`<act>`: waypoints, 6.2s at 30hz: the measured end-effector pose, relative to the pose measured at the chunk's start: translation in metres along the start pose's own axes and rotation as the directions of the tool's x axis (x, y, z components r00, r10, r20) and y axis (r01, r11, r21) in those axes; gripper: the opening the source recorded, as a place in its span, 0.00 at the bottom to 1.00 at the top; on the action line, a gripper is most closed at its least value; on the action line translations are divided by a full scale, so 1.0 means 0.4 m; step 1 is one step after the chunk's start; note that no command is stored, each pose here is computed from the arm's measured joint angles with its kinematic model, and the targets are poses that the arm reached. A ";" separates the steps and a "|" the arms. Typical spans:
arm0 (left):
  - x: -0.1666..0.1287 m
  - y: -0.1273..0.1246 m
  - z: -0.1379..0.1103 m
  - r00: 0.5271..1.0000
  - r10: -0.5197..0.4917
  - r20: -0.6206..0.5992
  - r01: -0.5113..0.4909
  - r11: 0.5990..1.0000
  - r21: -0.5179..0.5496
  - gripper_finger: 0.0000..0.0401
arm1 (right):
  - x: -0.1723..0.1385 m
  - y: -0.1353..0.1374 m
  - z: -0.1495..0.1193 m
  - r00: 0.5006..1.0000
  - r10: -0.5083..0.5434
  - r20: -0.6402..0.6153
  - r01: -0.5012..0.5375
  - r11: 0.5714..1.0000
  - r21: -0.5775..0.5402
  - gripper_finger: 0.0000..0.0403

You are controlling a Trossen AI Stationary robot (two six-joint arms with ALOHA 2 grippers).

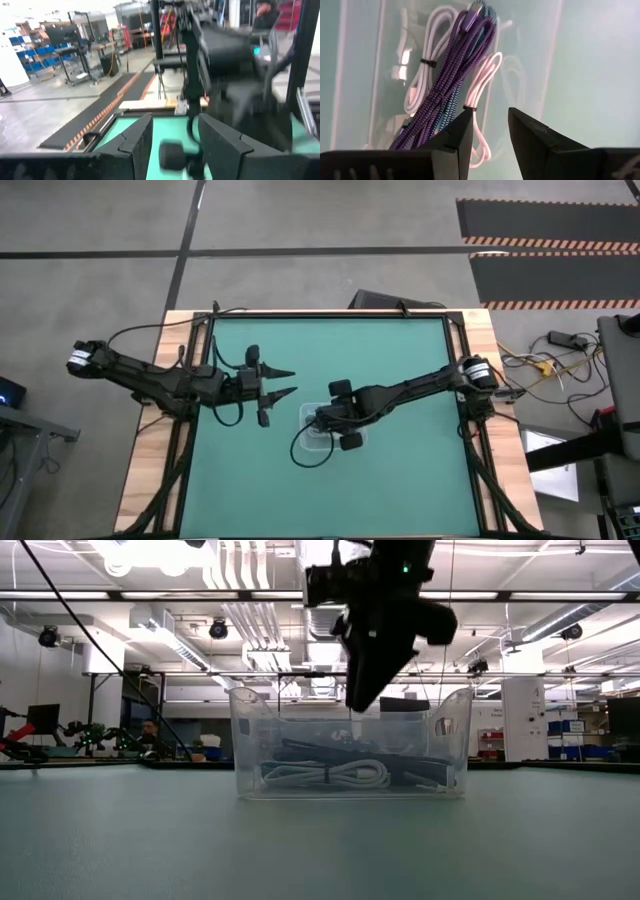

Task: Pick and place USB-C Cables
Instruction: Return to Home Position

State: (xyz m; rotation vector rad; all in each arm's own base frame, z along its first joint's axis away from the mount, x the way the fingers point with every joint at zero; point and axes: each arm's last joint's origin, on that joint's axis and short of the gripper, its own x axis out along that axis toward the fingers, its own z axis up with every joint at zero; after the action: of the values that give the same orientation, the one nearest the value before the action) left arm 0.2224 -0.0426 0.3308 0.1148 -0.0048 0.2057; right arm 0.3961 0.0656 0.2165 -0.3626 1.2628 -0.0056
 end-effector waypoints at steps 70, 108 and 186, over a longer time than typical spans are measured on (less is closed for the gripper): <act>-0.336 0.123 -0.278 0.996 -0.062 0.071 0.064 0.998 -0.027 0.36 | -0.297 -0.039 -0.737 0.282 -0.365 0.887 0.135 0.931 0.340 0.11; -0.308 0.099 -0.370 0.995 -0.049 0.083 0.053 0.998 -0.043 0.02 | -0.132 0.006 -0.765 0.135 -0.386 0.913 0.079 0.922 0.378 0.11; -0.298 0.092 -0.404 0.998 -0.031 0.051 0.033 0.999 -0.026 0.00 | -0.119 0.008 -0.761 0.184 -0.375 0.908 0.057 0.927 0.371 0.11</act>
State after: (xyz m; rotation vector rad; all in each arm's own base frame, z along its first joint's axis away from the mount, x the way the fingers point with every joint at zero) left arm 0.0970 -0.0127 0.1724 0.0929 -0.0564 0.1706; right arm 0.0975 -0.0022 0.1827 -0.2251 -0.1449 -0.1705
